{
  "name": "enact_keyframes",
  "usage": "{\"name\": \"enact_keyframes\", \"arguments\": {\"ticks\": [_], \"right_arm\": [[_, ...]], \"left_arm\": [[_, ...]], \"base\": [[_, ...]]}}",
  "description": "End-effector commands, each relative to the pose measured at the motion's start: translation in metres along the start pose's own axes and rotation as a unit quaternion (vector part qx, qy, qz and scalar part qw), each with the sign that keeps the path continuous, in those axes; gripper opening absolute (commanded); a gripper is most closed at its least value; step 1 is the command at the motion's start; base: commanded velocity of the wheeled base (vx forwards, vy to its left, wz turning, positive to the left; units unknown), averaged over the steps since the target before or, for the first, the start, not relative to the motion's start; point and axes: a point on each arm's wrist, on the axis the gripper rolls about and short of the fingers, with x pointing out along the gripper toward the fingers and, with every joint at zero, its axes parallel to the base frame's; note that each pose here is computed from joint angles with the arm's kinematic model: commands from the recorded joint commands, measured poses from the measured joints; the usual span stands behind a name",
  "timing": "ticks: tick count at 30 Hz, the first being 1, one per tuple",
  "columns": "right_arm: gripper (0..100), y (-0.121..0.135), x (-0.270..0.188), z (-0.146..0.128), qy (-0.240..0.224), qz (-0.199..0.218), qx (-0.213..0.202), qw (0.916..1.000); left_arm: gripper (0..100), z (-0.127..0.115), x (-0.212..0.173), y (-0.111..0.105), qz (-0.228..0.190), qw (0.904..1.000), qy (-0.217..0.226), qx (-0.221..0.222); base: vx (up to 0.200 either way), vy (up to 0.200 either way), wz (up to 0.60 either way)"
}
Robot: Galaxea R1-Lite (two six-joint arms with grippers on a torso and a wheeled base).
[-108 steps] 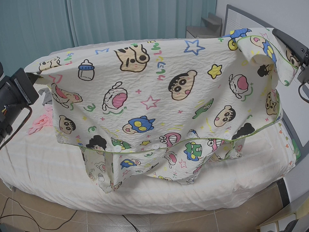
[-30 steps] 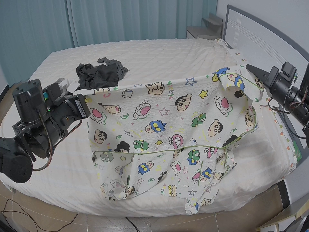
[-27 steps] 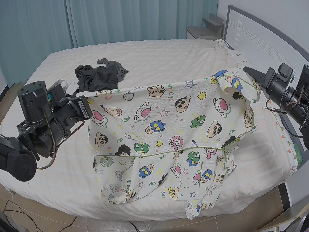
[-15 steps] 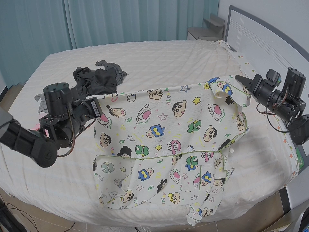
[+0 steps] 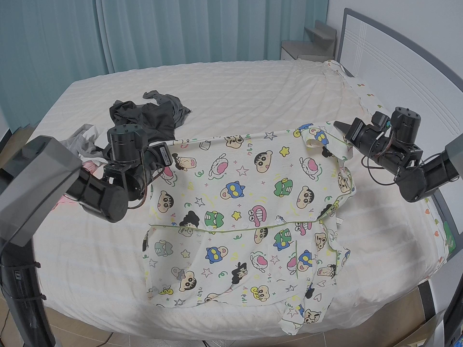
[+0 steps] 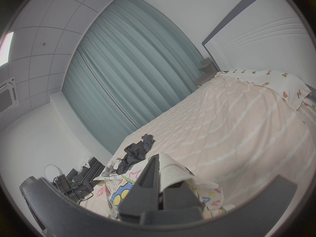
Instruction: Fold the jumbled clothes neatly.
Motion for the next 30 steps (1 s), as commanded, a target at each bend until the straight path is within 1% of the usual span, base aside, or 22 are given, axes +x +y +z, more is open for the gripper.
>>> {"name": "enact_keyframes", "arguments": {"ticks": [1,5,6,7,11,12,14,15,16,18,19,20,21,22,23,24,26,28,30], "right_arm": [[0,-0.052,0.041,-0.029,0.008,-0.040,0.008,0.9991],[0,-0.067,0.050,-0.036,0.011,-0.051,0.011,0.9986],[0,-0.067,0.050,-0.036,0.011,-0.051,0.011,0.9986],[0,-0.072,0.053,-0.040,0.017,-0.058,0.013,0.9981],[0,-0.080,0.056,-0.046,0.026,-0.065,0.018,0.9974],[100,-0.083,0.057,-0.045,0.024,-0.067,0.019,0.9973],[100,-0.088,0.062,-0.045,0.018,-0.065,0.019,0.9975],[100,-0.093,0.065,-0.047,0.015,-0.067,0.025,0.9974],[100,-0.096,0.066,-0.048,0.014,-0.069,0.030,0.9971],[100,-0.100,0.066,-0.044,0.005,-0.072,0.051,0.9961],[100,-0.100,0.066,-0.044,0.005,-0.072,0.052,0.9960],[100,-0.103,0.064,-0.038,-0.008,-0.080,0.088,0.9929],[100,-0.103,0.064,-0.037,-0.012,-0.082,0.097,0.9918],[100,-0.103,0.063,-0.032,-0.026,-0.088,0.126,0.9878],[100,-0.104,0.063,-0.032,-0.028,-0.089,0.129,0.9872],[100,-0.106,0.062,-0.030,-0.034,-0.097,0.147,0.9838],[100,-0.106,0.057,-0.028,-0.033,-0.103,0.150,0.9827],[100,-0.099,0.048,-0.027,-0.023,-0.109,0.158,0.9810],[100,-0.084,0.037,-0.025,-0.013,-0.105,0.177,0.9784]], "left_arm": [[0,-0.047,0.049,0.002,0.014,0.9994,0.032,0.003],[0,-0.064,0.062,0.004,0.023,0.9991,0.037,-0.004],[0,-0.064,0.062,0.004,0.023,0.9991,0.037,-0.004],[0,-0.070,0.069,0.005,0.026,0.9988,0.041,-0.004],[0,-0.077,0.081,0.006,0.031,0.9984,0.044,-0.017],[100,-0.077,0.082,0.006,0.031,0.9983,0.045,-0.019],[100,-0.077,0.089,0.005,0.032,0.9981,0.044,-0.031],[100,-0.074,0.095,0.005,0.038,0.9975,0.035,-0.048],[100,-0.072,0.098,0.006,0.044,0.9971,0.028,-0.056],[100,-0.071,0.104,0.010,0.060,0.9960,0.012,-0.064],[100,-0.070,0.104,0.010,0.060,0.9960,0.011,-0.065],[100,-0.070,0.109,0.012,0.070,0.9953,0.001,-0.067],[100,-0.071,0.110,0.013,0.072,0.9951,-0.001,-0.067],[100,-0.069,0.112,0.017,0.078,0.9945,-0.008,-0.069],[100,-0.068,0.113,0.018,0.079,0.9944,-0.009,-0.070],[100,-0.064,0.114,0.021,0.081,0.9939,-0.017,-0.073],[100,-0.059,0.113,0.023,0.085,0.9933,-0.021,-0.075],[100,-0.044,0.108,0.023,0.094,0.9915,-0.035,-0.083],[100,-0.021,0.094,0.024,0.100,0.9896,-0.040,-0.095]], "base": [[0.000,0.000,0.00],[0.000,0.000,0.00],[0.000,0.000,0.00],[0.000,0.000,0.00],[0.000,0.000,0.00],[0.000,0.000,0.00],[0.000,0.000,0.00],[0.000,0.000,0.00],[0.000,0.000,0.00],[0.000,0.000,0.00],[0.000,0.000,0.00],[0.000,0.000,0.00],[0.000,0.000,0.00],[0.000,0.000,0.00],[0.000,0.000,0.00],[0.000,0.000,0.00],[0.000,0.000,0.00],[0.000,0.000,0.00],[0.000,0.000,0.00]]}}
